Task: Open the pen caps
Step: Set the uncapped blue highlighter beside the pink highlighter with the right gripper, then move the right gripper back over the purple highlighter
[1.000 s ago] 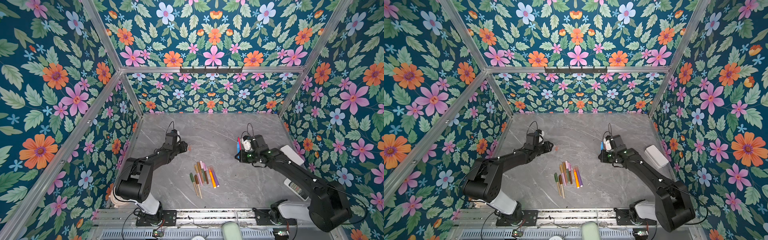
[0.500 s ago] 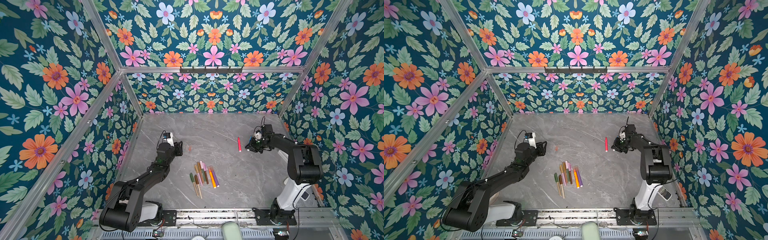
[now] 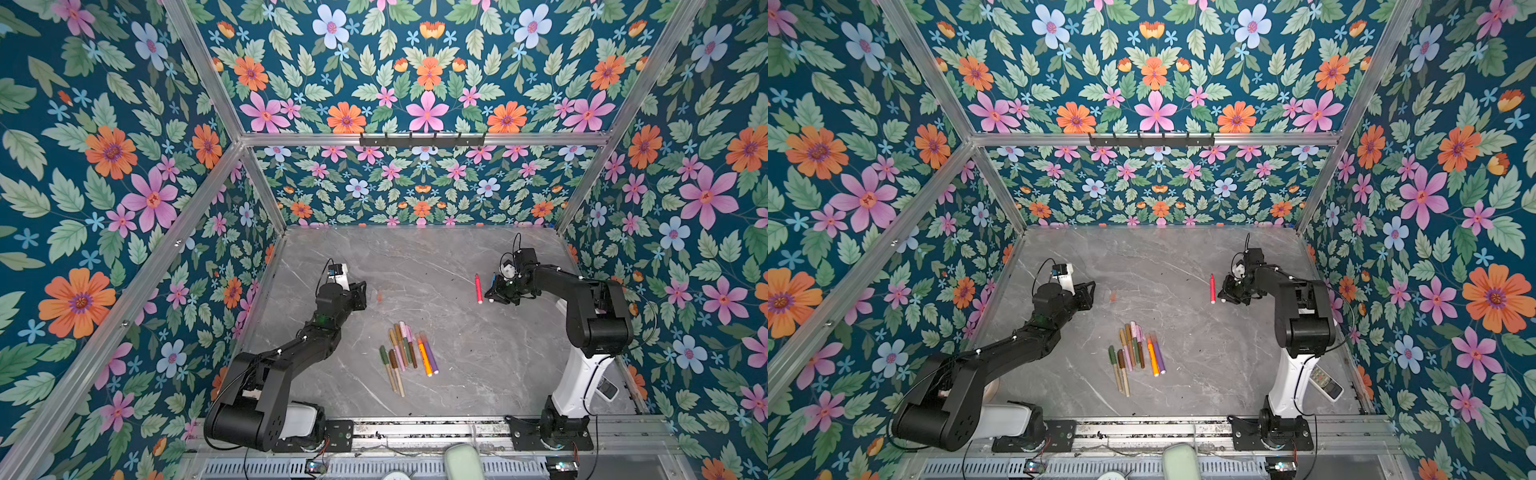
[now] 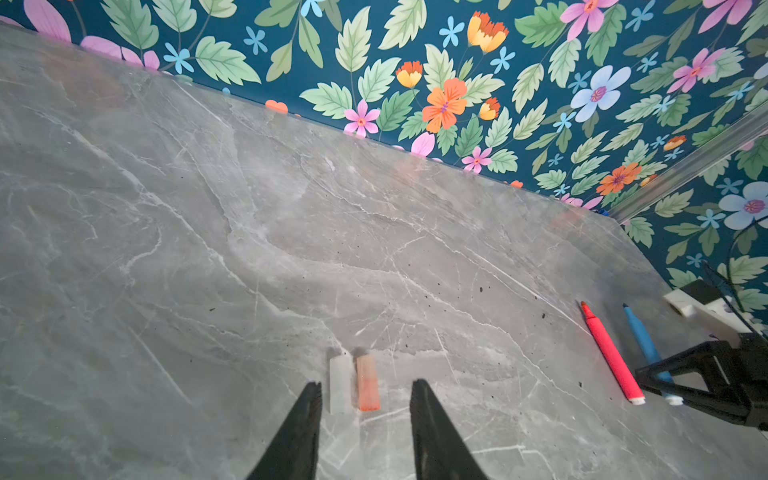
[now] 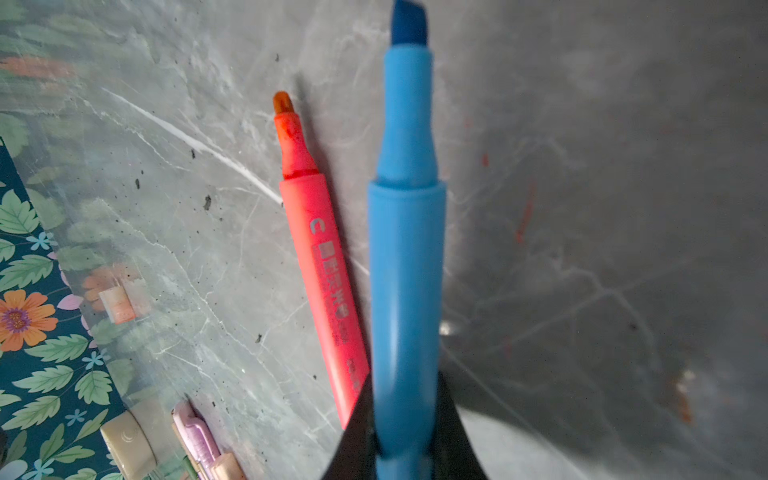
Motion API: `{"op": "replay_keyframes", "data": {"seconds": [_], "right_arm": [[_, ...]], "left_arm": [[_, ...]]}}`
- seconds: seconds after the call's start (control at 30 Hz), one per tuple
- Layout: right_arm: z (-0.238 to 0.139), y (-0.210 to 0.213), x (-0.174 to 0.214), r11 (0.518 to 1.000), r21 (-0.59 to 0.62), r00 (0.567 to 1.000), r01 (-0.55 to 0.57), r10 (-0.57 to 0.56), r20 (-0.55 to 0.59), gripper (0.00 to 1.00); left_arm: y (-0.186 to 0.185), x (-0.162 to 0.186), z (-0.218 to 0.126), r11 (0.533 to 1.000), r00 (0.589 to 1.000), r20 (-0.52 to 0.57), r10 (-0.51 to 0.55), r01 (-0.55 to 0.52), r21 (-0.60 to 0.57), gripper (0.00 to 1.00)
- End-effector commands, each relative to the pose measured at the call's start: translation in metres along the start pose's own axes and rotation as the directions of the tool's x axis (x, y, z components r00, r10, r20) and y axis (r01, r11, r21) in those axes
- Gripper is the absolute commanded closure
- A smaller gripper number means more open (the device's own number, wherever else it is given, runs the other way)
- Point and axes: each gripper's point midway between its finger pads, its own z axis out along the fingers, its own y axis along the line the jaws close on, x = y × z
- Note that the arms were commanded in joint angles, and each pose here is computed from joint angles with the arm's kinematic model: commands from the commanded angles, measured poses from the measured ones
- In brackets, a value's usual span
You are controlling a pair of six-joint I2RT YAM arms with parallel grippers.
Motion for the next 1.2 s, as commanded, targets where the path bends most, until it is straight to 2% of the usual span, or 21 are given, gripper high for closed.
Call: {"op": "replay_keyframes", "data": {"seconds": [0.0,0.1,0.2,0.57,0.7,0.77,0.87,1.0,1.07,1.17], "right_arm": [[0.0,0.004,0.002,1.0,-0.022,1.0,0.005,-0.005,-0.018,0.73],[0.0,0.007,0.001,0.999,-0.037,1.0,0.004,-0.005,-0.016,0.54],[-0.001,0.01,0.0,0.999,-0.047,1.0,0.005,-0.006,-0.015,0.47],[-0.001,0.016,-0.002,0.998,-0.062,1.0,0.003,-0.004,-0.018,0.44],[-0.004,0.024,0.005,0.999,-0.027,0.999,0.046,-0.046,-0.006,0.44],[-0.009,0.029,0.014,0.996,0.028,0.997,0.082,-0.081,-0.006,0.45],[-0.016,0.046,0.04,0.971,0.135,0.98,0.197,-0.196,-0.016,0.46],[-0.015,0.082,0.102,0.875,0.24,0.907,0.421,-0.409,-0.102,0.46],[-0.01,0.098,0.14,0.831,0.241,0.865,0.502,-0.476,-0.16,0.47],[-0.005,0.116,0.189,0.797,0.206,0.82,0.568,-0.527,-0.222,0.47]], "left_arm": [[-0.003,-0.006,0.001,1.0,1.0,0.02,-0.002,0.001,0.013,0.61],[-0.003,-0.005,0.002,1.0,1.0,0.017,-0.002,0.001,0.012,0.61],[-0.003,-0.004,0.004,1.0,1.0,0.011,-0.002,0.002,0.014,0.61],[-0.003,0.0,0.009,1.0,1.0,-0.009,-0.006,0.006,0.017,0.61],[-0.002,0.0,0.009,1.0,1.0,-0.011,-0.005,0.006,0.015,0.61],[-0.003,0.0,0.009,1.0,1.0,-0.01,-0.006,0.006,0.016,0.61],[-0.003,-0.001,0.009,1.0,1.0,-0.009,-0.006,0.007,0.017,0.61],[-0.005,-0.002,0.008,1.0,1.0,-0.008,-0.009,0.009,0.022,0.61],[-0.006,-0.003,0.007,0.999,1.0,-0.01,-0.015,0.015,0.029,0.61],[-0.009,-0.006,0.005,0.999,1.0,-0.012,-0.016,0.016,0.036,0.61]]}}
